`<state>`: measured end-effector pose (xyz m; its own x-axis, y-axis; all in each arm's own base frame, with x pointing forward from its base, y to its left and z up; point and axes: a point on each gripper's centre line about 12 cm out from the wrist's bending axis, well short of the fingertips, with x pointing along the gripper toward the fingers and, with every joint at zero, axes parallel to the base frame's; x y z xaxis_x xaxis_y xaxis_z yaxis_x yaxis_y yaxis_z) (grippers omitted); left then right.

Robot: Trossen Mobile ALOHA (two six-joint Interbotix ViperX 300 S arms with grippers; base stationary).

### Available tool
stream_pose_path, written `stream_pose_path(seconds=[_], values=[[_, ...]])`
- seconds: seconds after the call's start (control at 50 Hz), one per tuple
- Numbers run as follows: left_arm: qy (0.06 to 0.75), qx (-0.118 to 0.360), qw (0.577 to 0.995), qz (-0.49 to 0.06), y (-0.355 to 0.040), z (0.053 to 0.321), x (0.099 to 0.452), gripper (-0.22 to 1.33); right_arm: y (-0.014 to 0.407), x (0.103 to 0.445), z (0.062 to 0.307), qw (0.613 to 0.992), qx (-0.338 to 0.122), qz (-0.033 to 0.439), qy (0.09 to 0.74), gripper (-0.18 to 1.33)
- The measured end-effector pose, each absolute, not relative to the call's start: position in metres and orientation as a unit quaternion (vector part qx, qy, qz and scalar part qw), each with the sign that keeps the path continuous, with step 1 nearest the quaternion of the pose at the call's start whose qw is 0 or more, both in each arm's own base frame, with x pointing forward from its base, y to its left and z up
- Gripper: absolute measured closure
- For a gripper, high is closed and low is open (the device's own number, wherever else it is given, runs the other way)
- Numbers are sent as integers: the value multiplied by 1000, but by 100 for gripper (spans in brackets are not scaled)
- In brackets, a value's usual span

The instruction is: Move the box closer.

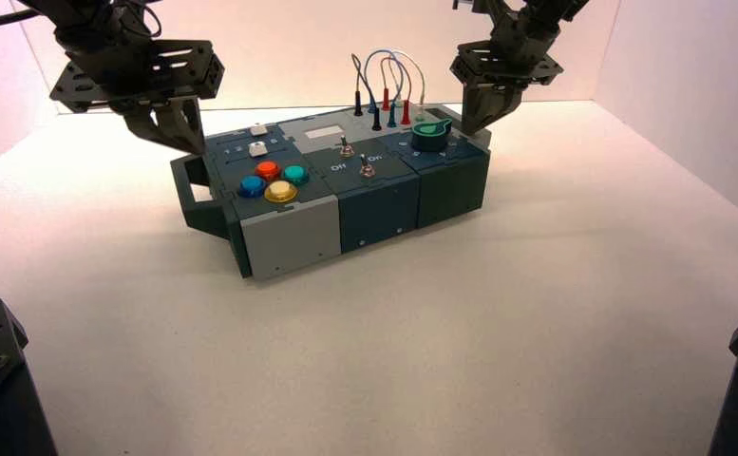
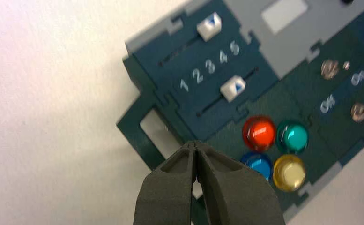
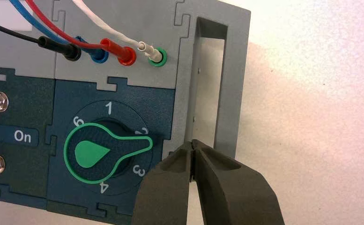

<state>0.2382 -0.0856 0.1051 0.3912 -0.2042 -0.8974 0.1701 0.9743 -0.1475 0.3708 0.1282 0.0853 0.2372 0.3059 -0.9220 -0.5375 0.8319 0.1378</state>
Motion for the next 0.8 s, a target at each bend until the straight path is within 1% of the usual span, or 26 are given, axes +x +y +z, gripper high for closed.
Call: stream_pose_path(seconds=[0.14, 0.34, 0.6, 0.8], values=[[557, -15, 822, -113, -85, 104, 233, 127, 129, 371, 86, 781, -105, 270, 554, 129], [562, -14, 819, -113, -85, 102, 232, 127, 128, 371, 85, 780, -105, 270, 554, 129], [593, -9, 798, -106, -86, 83, 236, 127, 129, 372, 86, 781, -105, 270, 553, 129], [605, -5, 789, -106, -90, 75, 242, 127, 129, 371, 85, 781, -105, 270, 554, 129]])
